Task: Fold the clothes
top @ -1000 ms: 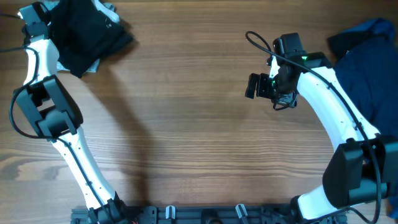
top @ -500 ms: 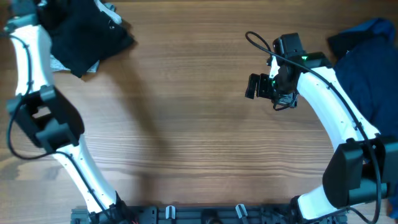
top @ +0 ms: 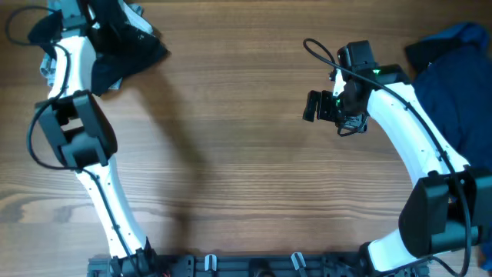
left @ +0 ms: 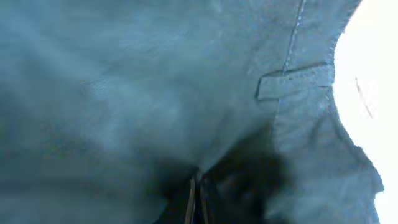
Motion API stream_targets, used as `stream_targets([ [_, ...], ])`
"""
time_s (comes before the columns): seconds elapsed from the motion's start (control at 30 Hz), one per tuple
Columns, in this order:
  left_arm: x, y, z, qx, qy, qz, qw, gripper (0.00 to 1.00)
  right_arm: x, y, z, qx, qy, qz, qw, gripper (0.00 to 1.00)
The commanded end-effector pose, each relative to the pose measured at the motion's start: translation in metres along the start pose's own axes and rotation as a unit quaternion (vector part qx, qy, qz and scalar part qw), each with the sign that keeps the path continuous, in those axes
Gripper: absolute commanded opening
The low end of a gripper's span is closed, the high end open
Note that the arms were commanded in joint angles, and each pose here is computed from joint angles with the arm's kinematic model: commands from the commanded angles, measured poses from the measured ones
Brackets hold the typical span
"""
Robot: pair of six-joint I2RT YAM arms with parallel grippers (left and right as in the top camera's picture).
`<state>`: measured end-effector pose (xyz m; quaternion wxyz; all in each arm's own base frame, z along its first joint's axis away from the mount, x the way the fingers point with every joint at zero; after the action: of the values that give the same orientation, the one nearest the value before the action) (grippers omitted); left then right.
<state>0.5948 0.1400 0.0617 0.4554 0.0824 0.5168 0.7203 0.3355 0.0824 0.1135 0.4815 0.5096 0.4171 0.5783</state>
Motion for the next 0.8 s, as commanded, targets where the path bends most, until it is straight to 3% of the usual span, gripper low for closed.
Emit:
stream_targets([
  [0.0, -0.018, 0.087, 0.059, -0.097, 0.0, -0.019, 0.995, 0.06, 0.001, -0.004, 0.001, 0.004, 0.008, 0.004, 1.0, 1.0],
  [0.13, -0.019, 0.109, 0.092, -0.169, 0.005, -0.016, 0.985, 0.08, 0.001, -0.004, 0.002, 0.001, 0.009, 0.004, 1.0, 1.0],
  [0.23, -0.003, 0.089, 0.1, -0.179, 0.012, -0.012, 0.984, 0.04, 0.001, -0.004, 0.003, -0.001, 0.009, 0.005, 1.0, 1.0],
  [0.43, 0.056, 0.019, 0.077, -0.128, 0.036, 0.036, 0.99, 0.11, 0.001, -0.004, 0.003, -0.001, 0.009, 0.005, 1.0, 1.0],
  [0.57, 0.109, -0.014, 0.054, -0.082, 0.058, 0.087, 0.991, 0.07, 0.001, -0.004, 0.003, -0.001, 0.01, 0.005, 1.0, 1.0],
  [0.77, 0.104, 0.031, 0.089, -0.125, 0.066, 0.073, 0.987, 0.04, 0.001, -0.004, 0.003, -0.002, 0.009, 0.005, 1.0, 0.99],
])
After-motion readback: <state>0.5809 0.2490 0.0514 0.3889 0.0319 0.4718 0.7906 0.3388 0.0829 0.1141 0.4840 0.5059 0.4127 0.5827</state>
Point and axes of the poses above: each gripper's point midway between its finger pads, its own y axis back along the fingers, its own x axis along the line the jaws close on, z = x × y, the point moved 2 cm from there along y, back along the fingers, and after that the axes turned 9 degrees about y, right-handed, at the moved point
